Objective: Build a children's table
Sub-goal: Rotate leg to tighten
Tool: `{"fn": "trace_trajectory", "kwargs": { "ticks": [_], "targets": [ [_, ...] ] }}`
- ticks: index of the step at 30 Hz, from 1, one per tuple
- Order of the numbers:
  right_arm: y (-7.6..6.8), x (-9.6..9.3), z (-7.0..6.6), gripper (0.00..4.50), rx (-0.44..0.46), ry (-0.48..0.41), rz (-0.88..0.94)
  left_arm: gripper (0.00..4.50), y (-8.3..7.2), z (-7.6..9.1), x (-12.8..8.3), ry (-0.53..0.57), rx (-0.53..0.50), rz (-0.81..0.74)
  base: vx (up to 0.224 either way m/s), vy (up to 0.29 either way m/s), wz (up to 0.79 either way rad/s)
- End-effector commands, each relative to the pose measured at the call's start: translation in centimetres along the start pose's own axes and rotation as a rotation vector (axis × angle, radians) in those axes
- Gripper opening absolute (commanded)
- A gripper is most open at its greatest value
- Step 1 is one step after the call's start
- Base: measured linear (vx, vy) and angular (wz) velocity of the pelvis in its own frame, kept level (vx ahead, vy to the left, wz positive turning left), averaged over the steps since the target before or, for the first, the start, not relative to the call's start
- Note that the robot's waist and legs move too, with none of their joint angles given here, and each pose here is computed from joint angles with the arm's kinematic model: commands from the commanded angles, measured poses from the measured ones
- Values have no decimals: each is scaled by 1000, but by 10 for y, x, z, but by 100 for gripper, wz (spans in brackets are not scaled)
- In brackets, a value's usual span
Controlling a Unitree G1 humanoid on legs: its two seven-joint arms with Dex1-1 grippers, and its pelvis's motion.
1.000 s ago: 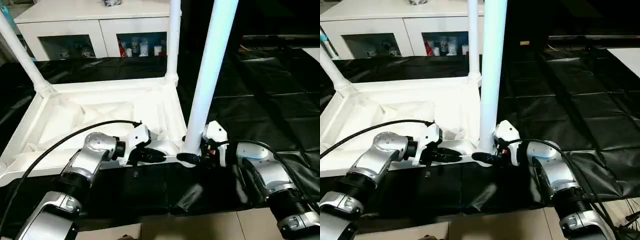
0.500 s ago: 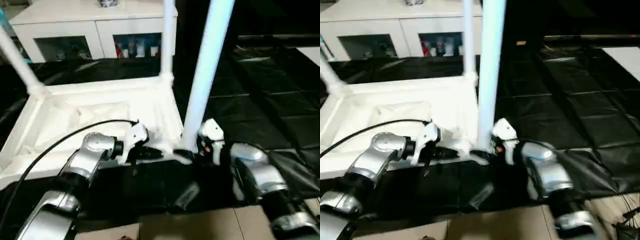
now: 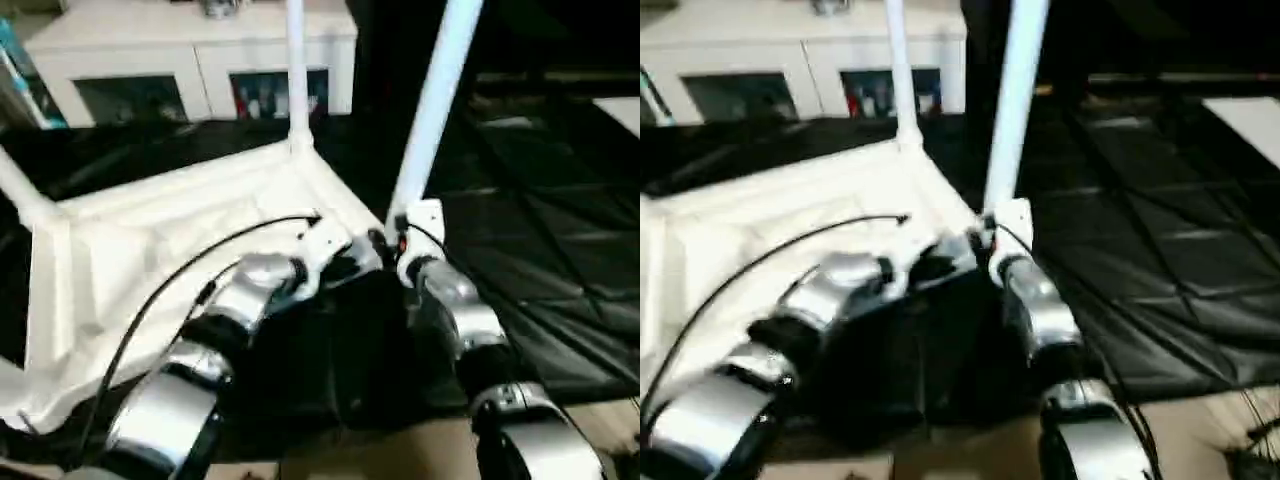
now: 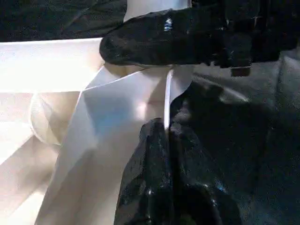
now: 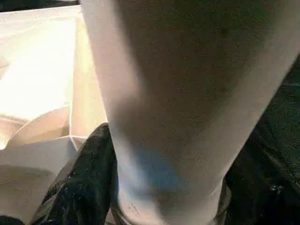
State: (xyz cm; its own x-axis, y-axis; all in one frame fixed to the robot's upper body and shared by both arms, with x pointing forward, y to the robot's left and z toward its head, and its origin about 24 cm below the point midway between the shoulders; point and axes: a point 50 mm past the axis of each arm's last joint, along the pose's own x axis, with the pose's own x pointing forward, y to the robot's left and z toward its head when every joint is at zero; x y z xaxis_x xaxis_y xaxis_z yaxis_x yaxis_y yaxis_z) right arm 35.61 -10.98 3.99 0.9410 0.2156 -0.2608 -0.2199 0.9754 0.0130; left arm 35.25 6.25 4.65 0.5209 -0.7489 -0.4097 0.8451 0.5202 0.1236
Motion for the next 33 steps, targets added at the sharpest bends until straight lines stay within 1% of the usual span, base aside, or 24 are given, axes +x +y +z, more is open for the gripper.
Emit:
{"fn": "trace_trajectory", "kwargs": {
  "ticks": [1,2,3,4,6,7,8,9,10,11,14,16,18,19,22,24,27,28,29,30,31,33],
  "targets": [
    [27,0,-18,266,44,72,79,0,6,-2,0,11,-27,106,0,0,0],
    [27,0,-18,266,44,72,78,0,6,-3,1,12,-25,103,0,0,0],
    [27,1,-17,301,50,64,81,0,5,-4,1,14,-24,99,0,0,0],
    [27,1,-17,322,58,54,83,0,5,-6,0,17,-20,91,0,0,0],
    [27,1,-17,322,58,54,83,0,5,-6,0,17,-20,91,0,0,0],
    [28,1,-15,354,55,38,100,0,5,-8,-1,20,-21,86,0,0,0],
    [27,1,-12,354,34,17,110,0,5,-10,-2,22,-19,76,0,0,0],
    [24,0,-7,361,-15,-17,135,0,6,-13,-6,22,-16,51,0,0,0],
    [24,0,-7,367,-15,-17,135,0,6,-13,-6,22,-16,51,0,0,0],
    [20,0,-4,378,-47,-34,144,0,6,-14,-8,18,-11,33,0,0,0],
    [9,-3,2,378,-145,-71,178,0,7,-20,-15,25,1,-14,0,0,0],
    [3,-5,4,378,-145,-82,195,0,7,-22,-19,24,4,-31,0,0,0],
    [-6,-10,9,378,-159,-109,297,0,9,-26,-27,10,19,-69,0,0,0],
    [-6,-10,9,378,-159,-109,297,0,9,-26,-27,10,19,-69,0,0,0],
    [-16,-24,8,378,-228,-105,483,0,8,-32,-40,-8,20,-168,0,0,0],
    [-20,-33,5,378,-251,-85,600,0,4,-35,-48,-9,36,-253,0,0,0],
    [-20,-34,5,378,-253,-81,620,0,3,-36,-49,-10,34,-269,0,0,0],
    [-22,-40,3,378,-258,-65,693,0,0,-36,-54,-21,24,-325,0,0,0],
    [-22,-41,3,378,-259,-62,704,0,0,-36,-55,-23,22,-334,0,0,0],
    [-23,-50,1,378,-262,-36,804,0,-5,-36,-62,-37,9,-405,0,0,0],
    [-23,-53,0,378,-260,-23,840,0,-6,-36,-64,-40,5,-431,0,0,0],
    [-23,-54,-1,378,-259,-18,856,0,-7,-36,-65,-39,4,-441,0,0,0]
  ]
}}
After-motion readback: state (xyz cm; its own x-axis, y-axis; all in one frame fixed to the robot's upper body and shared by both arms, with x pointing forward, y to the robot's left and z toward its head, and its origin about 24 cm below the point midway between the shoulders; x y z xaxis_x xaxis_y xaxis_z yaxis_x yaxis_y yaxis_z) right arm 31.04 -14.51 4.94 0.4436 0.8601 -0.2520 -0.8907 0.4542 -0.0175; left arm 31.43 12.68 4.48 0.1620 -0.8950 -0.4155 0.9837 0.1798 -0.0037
